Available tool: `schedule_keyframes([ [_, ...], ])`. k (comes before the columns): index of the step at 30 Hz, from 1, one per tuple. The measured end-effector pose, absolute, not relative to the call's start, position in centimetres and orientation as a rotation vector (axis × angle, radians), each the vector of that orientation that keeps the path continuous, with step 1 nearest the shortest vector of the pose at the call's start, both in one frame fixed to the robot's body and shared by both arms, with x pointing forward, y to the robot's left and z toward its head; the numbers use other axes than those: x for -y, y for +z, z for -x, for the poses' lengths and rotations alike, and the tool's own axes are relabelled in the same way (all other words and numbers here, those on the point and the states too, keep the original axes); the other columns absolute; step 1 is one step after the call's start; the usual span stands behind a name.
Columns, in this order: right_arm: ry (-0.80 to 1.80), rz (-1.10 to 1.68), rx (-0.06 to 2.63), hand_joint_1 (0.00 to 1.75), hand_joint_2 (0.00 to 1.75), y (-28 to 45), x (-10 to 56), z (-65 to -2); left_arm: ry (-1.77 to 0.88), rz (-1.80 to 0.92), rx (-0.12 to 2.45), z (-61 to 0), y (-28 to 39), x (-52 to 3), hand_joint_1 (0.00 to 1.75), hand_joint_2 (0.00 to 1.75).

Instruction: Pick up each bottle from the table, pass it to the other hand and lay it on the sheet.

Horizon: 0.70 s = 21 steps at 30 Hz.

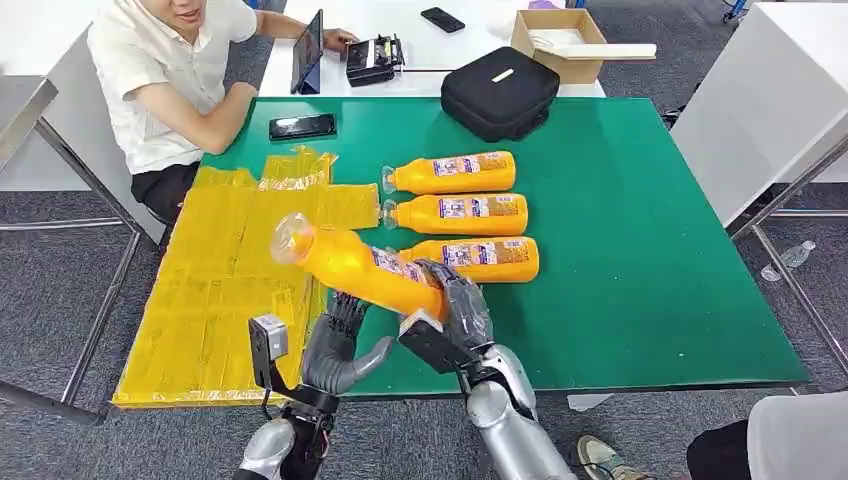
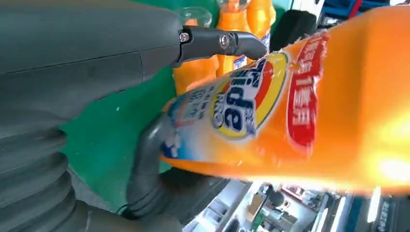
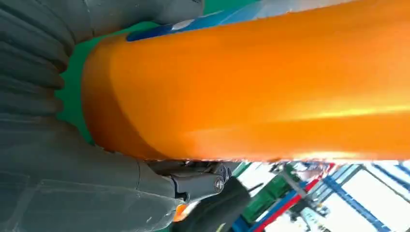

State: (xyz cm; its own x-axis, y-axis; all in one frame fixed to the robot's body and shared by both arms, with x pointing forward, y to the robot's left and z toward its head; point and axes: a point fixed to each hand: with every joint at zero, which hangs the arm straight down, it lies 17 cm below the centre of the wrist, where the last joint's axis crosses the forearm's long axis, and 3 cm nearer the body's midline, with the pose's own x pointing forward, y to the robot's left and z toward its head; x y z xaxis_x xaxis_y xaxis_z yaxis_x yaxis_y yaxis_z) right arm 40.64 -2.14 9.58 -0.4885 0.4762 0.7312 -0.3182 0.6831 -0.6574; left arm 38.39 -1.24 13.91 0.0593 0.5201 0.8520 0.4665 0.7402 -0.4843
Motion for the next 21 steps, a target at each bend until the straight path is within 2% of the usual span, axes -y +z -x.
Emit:
schedule_keyframes([
  [2, 0.956, 0.098, 1.852, 1.66, 1.75, 9.5, 1.4, -40.2, 0.074, 0.836, 1.564, -38.7, 14.1, 1.1, 0.00, 1.75],
  [12, 0.995, 0.039, 1.853, 1.64, 1.75, 8.9, -0.9, -38.6, 0.142, 0.770, 1.581, -39.8, 13.9, -0.3, 0.00, 1.75],
  [17, 1.008, 0.022, 1.858, 1.69, 1.75, 9.0, -1.6, -38.2, 0.188, 0.768, 1.572, -40.2, 13.9, -0.8, 0.00, 1.75],
  [21, 0.990, 0.006, 1.857, 1.61, 1.75, 9.2, -1.8, -38.1, 0.244, 0.795, 1.554, -40.4, 13.9, -1.3, 0.00, 1.75],
])
